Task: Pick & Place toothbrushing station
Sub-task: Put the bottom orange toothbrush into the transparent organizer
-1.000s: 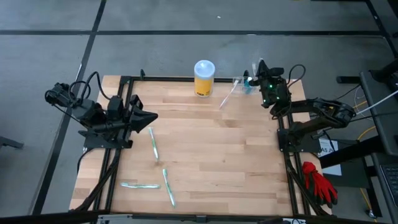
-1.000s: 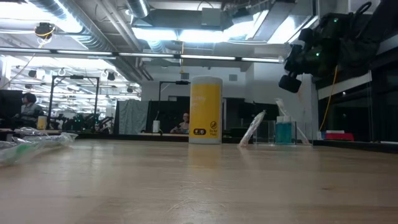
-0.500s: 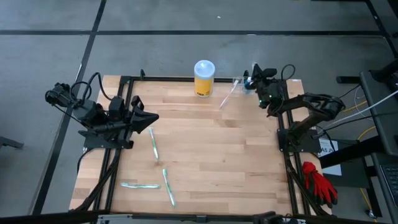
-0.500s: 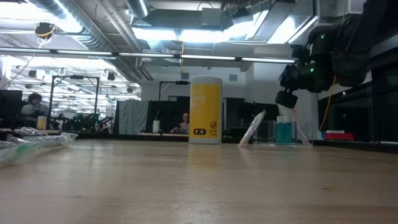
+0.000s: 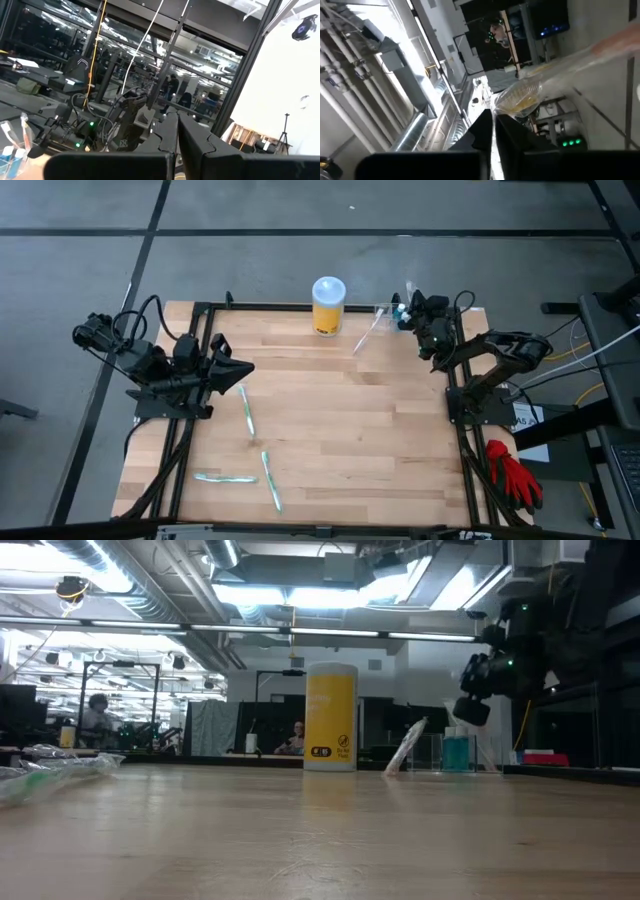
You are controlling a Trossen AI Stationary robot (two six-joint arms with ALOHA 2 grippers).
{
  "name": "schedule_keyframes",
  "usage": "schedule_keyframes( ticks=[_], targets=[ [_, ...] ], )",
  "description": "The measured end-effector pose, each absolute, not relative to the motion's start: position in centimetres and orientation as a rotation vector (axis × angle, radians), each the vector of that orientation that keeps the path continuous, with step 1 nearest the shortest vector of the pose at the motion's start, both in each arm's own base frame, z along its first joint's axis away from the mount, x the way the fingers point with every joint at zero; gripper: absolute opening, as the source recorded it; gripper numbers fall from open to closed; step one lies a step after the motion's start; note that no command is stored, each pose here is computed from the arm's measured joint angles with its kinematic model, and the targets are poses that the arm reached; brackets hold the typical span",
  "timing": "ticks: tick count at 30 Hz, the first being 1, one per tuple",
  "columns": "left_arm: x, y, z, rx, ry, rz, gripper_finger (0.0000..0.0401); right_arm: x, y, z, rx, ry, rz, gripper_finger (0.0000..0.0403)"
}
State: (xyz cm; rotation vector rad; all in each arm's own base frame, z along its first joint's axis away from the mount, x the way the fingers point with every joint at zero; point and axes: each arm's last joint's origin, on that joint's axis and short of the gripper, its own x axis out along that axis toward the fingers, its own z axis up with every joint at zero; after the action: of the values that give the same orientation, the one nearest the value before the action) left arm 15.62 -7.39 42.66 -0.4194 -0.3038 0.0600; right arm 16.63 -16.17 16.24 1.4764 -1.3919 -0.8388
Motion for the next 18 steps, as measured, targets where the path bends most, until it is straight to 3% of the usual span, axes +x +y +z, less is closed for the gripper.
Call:
schedule_keyframes(
  ticks=[10, 18],
  targets=[
    [15.43, -7.28, 43.17, -0.381, -0.351, 0.064, 0.0008, 16.44, -15.77, 17.09, 1.537, -1.428, -0.644, 0.0119],
    [15.7, -7.47, 43.35, -0.361, -0.377, 0.058, 0.0008, 16.47, -15.16, 17.14, 1.542, -1.488, -0.652, 0.0188]
  ],
)
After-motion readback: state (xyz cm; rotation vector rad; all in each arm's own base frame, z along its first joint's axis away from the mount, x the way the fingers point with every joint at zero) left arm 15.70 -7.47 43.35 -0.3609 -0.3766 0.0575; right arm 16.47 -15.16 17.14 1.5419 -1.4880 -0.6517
